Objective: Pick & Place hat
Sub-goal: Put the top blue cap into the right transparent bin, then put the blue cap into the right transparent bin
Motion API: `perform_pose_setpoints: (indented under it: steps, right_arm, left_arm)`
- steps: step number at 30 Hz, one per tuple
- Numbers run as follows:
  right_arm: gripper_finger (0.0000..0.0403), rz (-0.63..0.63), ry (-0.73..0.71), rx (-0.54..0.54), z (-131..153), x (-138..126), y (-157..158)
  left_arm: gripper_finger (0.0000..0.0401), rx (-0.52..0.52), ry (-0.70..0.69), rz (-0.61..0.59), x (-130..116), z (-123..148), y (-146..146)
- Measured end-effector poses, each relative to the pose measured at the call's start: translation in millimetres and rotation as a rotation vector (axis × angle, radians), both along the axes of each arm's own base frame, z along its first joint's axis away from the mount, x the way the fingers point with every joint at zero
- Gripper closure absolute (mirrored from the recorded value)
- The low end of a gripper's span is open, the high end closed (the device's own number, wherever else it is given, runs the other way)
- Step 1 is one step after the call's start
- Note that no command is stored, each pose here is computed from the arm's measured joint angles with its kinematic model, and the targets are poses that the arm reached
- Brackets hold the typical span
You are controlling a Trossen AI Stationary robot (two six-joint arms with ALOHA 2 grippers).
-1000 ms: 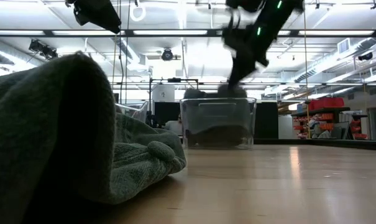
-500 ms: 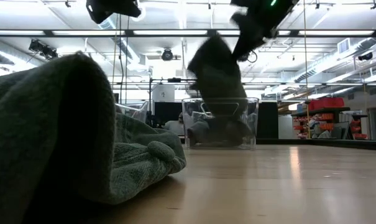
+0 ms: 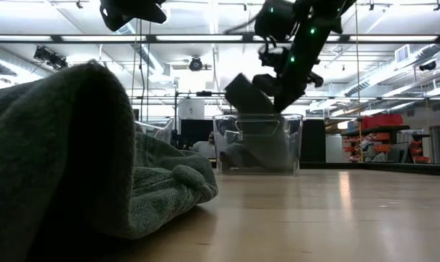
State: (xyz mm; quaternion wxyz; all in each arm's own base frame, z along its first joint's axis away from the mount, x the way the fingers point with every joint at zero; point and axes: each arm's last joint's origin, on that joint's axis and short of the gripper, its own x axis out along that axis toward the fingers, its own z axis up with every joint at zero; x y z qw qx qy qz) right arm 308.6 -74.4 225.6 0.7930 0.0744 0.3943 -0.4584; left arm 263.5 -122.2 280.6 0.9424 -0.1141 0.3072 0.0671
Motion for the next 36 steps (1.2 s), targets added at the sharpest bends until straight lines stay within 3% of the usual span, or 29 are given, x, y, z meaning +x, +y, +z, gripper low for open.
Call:
perform_pose_setpoints:
  steps: [6, 14, 22, 26, 30, 33, 36]
  right_arm:
    - [0.0389, -0.030, -0.045, 0.197, -4, -8, -26]
    - [0.0306, 0.100, -0.017, 0.190, 6, -11, -28]
    - [0.0232, 0.188, -0.055, 0.201, 60, -22, -18]
    - [0.0228, 0.438, -0.164, 0.279, 75, -17, 10]
    - [0.0237, 0.692, -0.231, 0.345, 70, 0, 57]
    - [0.0240, 0.871, -0.263, 0.343, 56, 16, 102]
    - [0.0240, 1.084, -0.325, 0.272, 43, 29, 150]
  left_arm:
    - [0.0259, 0.003, 0.005, 0.000, 0, 0, 0]
    - [0.0259, 0.015, 0.029, 0.000, -2, -2, 1]
    - [0.0259, 0.010, 0.077, -0.032, -5, -5, 0]
    - [0.0259, 0.015, 0.087, -0.052, -8, -6, -4]
    - [0.0259, 0.002, 0.085, -0.069, -12, -5, -11]
    - [0.0259, -0.007, 0.080, -0.085, -15, -4, -16]
    - [0.0259, -0.002, 0.087, -0.114, -20, -5, -23]
